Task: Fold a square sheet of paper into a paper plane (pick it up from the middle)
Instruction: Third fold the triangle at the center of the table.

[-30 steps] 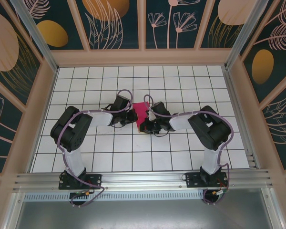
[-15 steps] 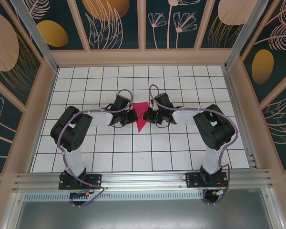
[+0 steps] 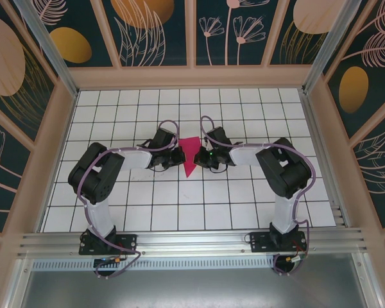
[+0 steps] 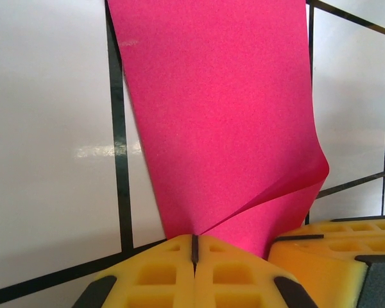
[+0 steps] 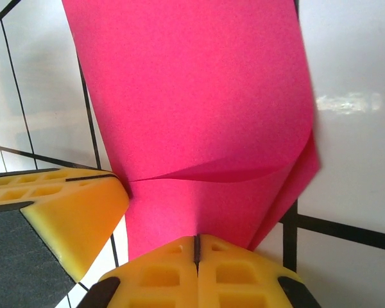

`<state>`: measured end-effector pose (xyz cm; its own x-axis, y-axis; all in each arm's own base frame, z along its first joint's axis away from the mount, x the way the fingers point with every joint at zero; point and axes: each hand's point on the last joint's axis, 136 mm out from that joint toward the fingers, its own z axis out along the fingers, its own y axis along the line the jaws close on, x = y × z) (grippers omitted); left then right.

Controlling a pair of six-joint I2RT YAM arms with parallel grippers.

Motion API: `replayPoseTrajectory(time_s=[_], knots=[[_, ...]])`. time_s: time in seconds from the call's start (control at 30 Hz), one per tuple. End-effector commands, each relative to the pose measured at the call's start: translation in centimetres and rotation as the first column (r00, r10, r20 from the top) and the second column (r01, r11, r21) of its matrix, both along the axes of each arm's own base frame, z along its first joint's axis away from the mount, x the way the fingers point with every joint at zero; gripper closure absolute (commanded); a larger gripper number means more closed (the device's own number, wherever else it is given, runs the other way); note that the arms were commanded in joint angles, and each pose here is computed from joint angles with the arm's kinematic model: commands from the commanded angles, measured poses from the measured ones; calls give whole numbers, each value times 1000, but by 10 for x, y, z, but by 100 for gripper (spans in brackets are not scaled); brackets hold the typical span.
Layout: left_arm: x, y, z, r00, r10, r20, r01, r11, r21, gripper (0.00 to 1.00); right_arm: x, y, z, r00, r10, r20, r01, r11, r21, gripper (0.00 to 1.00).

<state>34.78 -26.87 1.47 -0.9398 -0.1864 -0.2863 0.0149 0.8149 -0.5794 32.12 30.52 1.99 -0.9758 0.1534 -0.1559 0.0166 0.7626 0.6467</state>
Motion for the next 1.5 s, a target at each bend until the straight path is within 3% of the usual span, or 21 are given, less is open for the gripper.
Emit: replayPoseTrajectory(time_s=[0.0, 0.13, 0.43, 0.77, 0.93, 1.13, 1.47], knots=[[-8, 21, -25, 998, 27, -52, -21, 993, 116, 100, 6, -13, 14, 998, -52, 20, 53, 998, -33, 100], [-8, 21, -24, 998, 22, -51, -16, 993, 116, 100, 18, -1, 38, 996, -32, 79, 31, 999, 20, 100], [-7, 20, -22, 999, 18, -48, -12, 994, 112, 100, 29, -5, 8, 999, -44, 25, 45, 997, -64, 100], [-7, 19, -21, 999, 18, -45, -13, 993, 116, 100, 23, -39, -15, 993, -121, -7, 118, 977, -179, 100], [-6, 19, -20, 999, 14, -47, -9, 993, 118, 100, 27, -41, -2, 990, -137, 23, 138, 978, -157, 100], [-5, 19, -19, 999, 16, -44, -11, 993, 118, 100, 41, -22, 35, 990, -108, 93, 111, 993, -36, 100], [-6, 19, -18, 999, 12, -44, -7, 993, 118, 100, 37, -15, 9, 996, -82, 26, 83, 996, -37, 100]])
